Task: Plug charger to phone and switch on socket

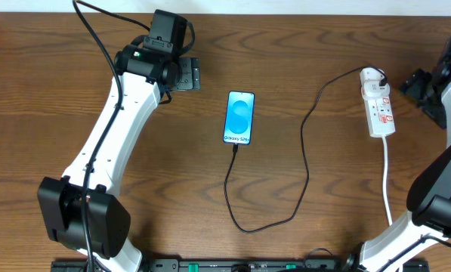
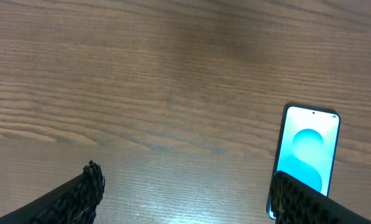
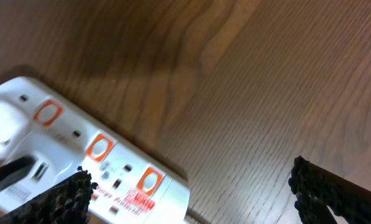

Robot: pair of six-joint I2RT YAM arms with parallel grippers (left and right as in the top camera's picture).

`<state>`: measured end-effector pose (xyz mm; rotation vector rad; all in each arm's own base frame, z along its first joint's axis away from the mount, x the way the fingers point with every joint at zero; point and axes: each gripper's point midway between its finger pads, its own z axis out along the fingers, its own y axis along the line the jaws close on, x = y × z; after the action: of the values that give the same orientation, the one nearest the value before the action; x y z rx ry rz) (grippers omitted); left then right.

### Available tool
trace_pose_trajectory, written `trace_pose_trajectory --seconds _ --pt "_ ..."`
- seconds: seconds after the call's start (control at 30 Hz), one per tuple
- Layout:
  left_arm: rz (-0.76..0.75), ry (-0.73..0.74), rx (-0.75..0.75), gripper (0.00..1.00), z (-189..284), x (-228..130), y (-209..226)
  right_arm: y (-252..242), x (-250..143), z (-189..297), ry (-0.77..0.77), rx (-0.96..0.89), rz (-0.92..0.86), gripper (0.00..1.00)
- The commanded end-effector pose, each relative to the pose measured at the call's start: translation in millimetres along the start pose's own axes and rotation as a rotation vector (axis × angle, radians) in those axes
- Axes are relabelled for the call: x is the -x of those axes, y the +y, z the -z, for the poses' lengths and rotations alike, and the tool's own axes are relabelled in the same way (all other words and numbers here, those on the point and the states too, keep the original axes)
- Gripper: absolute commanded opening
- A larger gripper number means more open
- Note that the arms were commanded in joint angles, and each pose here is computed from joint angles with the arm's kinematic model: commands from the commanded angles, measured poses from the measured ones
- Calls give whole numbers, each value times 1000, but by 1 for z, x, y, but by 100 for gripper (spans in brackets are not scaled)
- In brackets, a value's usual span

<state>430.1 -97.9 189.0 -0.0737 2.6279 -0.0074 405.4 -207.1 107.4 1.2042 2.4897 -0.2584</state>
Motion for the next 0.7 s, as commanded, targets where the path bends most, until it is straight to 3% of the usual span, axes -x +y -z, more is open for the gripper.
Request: trace_pose_trajectory --seconds 0.0,0.33,0.67 --pt "3 8 24 87 -4 -2 4 -1 0 -19 18 -16 -23 99" --pt "2 8 24 87 -4 -2 4 22 -15 -63 93 66 -35 99" --pt "2 8 24 87 -4 -2 4 26 -19 -71 113 75 -84 99"
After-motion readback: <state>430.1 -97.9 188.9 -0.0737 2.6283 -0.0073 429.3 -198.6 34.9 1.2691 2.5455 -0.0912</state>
